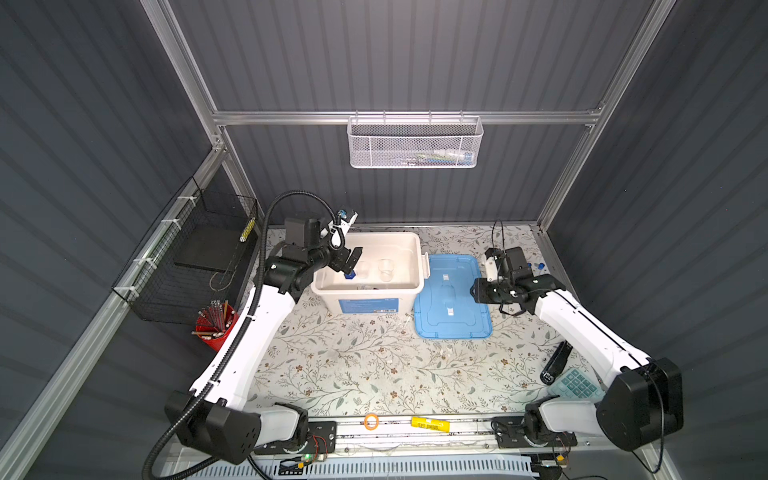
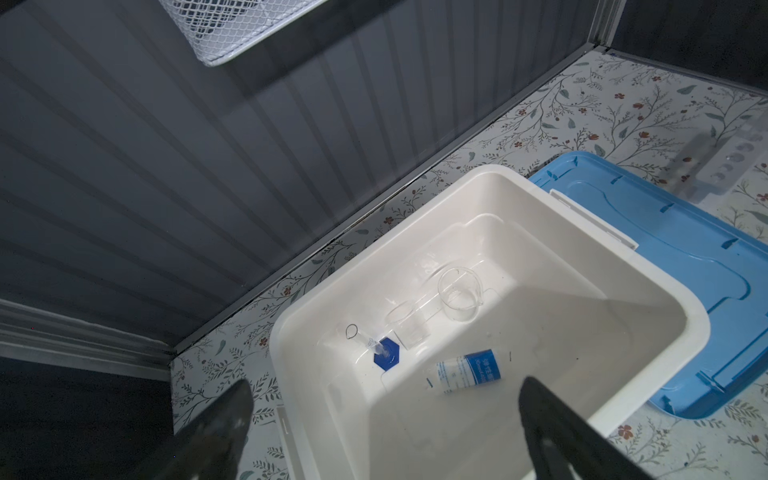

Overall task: Organize the chemistry lab equipment
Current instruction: 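Raise the left gripper from the bin while the right moves over the blue lid, then lower the right gripper to the blue lid's edge farthest from the bin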

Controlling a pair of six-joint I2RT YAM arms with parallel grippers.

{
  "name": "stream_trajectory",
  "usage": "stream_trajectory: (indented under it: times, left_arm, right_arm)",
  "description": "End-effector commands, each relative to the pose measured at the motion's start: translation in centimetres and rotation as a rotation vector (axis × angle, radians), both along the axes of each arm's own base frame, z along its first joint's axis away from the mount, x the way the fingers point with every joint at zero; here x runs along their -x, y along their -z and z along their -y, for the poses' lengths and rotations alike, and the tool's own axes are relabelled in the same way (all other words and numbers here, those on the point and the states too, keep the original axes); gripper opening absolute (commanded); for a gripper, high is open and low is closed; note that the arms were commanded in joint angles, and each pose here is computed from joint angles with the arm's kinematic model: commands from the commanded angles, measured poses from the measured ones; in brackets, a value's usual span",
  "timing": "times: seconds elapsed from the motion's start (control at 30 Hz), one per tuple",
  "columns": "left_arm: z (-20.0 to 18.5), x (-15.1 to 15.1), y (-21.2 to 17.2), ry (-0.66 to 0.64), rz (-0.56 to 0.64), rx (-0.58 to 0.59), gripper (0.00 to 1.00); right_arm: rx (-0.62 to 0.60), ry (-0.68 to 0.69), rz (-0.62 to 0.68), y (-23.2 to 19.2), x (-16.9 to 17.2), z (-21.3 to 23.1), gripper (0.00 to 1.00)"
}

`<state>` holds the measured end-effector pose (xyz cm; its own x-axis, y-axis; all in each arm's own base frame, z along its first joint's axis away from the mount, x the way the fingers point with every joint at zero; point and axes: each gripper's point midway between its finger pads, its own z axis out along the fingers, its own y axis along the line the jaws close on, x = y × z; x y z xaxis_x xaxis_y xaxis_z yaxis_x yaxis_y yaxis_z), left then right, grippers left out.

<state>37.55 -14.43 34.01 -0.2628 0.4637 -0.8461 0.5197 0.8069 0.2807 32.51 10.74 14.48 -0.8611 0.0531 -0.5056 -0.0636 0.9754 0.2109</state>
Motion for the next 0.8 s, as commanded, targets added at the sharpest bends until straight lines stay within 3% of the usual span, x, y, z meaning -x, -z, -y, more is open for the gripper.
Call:
stream_trajectory:
  times: [0.0, 0.47, 0.77]
  left_arm:
    - [-1.0, -0.3, -1.4, -0.077, 0.061, 0.084, 1.00]
    - [-2.0, -0.1, -0.3, -0.126, 0.034, 0.075, 1.00]
    - [-2.1, -0.4, -0.7, -0.132, 0.032, 0.071, 1.00]
  right_arm:
    - [0.007, 0.058, -0.091, 2.5, 1.7, 0.9, 0.43]
    - [0.062, 0.151, -0.235, 9.5, 2.6, 3.1, 0.40]
    - [0.095, 0.180, -0.249, 9.5, 1.0, 4.6, 0.39]
